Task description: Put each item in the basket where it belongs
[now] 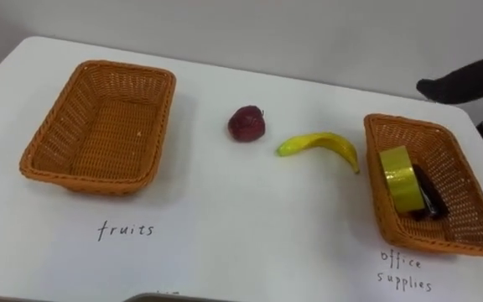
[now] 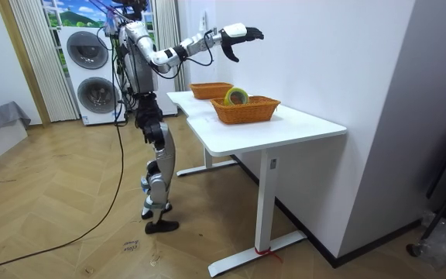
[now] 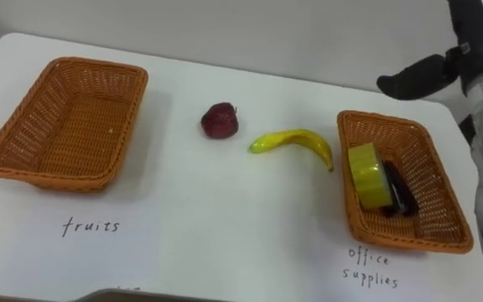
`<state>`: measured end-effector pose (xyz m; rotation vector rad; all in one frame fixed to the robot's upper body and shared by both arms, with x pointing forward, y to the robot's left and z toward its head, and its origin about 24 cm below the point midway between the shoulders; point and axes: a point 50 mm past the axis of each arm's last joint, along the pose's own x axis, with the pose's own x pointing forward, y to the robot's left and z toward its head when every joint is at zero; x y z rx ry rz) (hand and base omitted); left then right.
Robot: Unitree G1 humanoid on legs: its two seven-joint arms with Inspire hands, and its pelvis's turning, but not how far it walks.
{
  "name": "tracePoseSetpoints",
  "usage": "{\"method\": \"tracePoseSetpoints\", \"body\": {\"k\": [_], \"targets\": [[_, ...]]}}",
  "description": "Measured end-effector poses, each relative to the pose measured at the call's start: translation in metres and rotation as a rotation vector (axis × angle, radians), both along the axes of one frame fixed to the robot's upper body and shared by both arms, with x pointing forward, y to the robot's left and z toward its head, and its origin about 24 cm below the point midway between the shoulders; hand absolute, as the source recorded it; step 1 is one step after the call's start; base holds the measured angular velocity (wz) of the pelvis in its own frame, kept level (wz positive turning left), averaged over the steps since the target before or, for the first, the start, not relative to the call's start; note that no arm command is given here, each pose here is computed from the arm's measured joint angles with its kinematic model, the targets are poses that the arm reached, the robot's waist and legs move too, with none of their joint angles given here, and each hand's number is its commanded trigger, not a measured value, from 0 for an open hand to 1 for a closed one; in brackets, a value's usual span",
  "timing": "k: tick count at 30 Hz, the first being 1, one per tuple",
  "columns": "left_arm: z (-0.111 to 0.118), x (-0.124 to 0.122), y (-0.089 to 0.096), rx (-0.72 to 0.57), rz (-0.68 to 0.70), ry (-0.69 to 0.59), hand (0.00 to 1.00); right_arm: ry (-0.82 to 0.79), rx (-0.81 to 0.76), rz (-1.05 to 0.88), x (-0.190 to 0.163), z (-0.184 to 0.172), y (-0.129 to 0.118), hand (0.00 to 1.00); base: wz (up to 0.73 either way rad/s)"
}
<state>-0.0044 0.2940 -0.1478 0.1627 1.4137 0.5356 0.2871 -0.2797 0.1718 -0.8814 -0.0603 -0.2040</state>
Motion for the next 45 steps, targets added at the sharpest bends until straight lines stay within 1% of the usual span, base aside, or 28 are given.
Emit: {"method": "tracePoseSetpoints", "body": {"k": [5, 7, 11, 16, 19, 21, 25, 27, 33, 45], "targets": [[0.000, 0.003, 0.000, -0.002, 0.001, -0.002, 0.00, 0.086, 0.016, 0.020, 0.005, -0.018, 0.003, 0.00, 0.02], [0.001, 0.002, 0.003, 0.003, 0.001, 0.001, 0.00, 0.104, 0.018, 0.038, 0.007, -0.023, 0.007, 0.00, 0.00], [0.003, 0.003, 0.010, 0.022, -0.005, 0.003, 0.00, 0.181, 0.026, 0.032, 0.010, -0.041, 0.006, 0.00, 0.02], [0.003, 0.010, 0.010, 0.018, 0.009, -0.017, 0.00, 0.190, 0.025, 0.047, 0.012, -0.043, 0.010, 0.00, 0.03], [0.004, 0.021, 0.013, 0.019, -0.011, -0.029, 0.00, 0.233, 0.026, 0.058, 0.018, -0.051, 0.013, 0.00, 0.15], [0.007, 0.036, 0.017, 0.031, -0.031, -0.061, 0.00, 0.274, 0.035, 0.063, 0.019, -0.061, 0.015, 0.00, 0.06], [0.009, 0.050, 0.018, 0.031, -0.020, -0.105, 0.00, 0.305, 0.028, 0.059, 0.025, -0.066, 0.015, 0.00, 0.00], [0.009, 0.050, 0.018, 0.023, -0.006, -0.110, 0.00, 0.319, 0.033, 0.036, 0.028, -0.069, 0.011, 0.00, 0.04], [0.008, 0.049, 0.016, 0.022, 0.000, -0.108, 0.00, 0.352, 0.026, 0.011, 0.030, -0.078, 0.008, 0.00, 0.02], [0.006, 0.046, 0.015, 0.023, -0.003, -0.089, 0.00, 0.346, 0.009, 0.007, 0.031, -0.078, 0.008, 0.00, 0.00]]}}
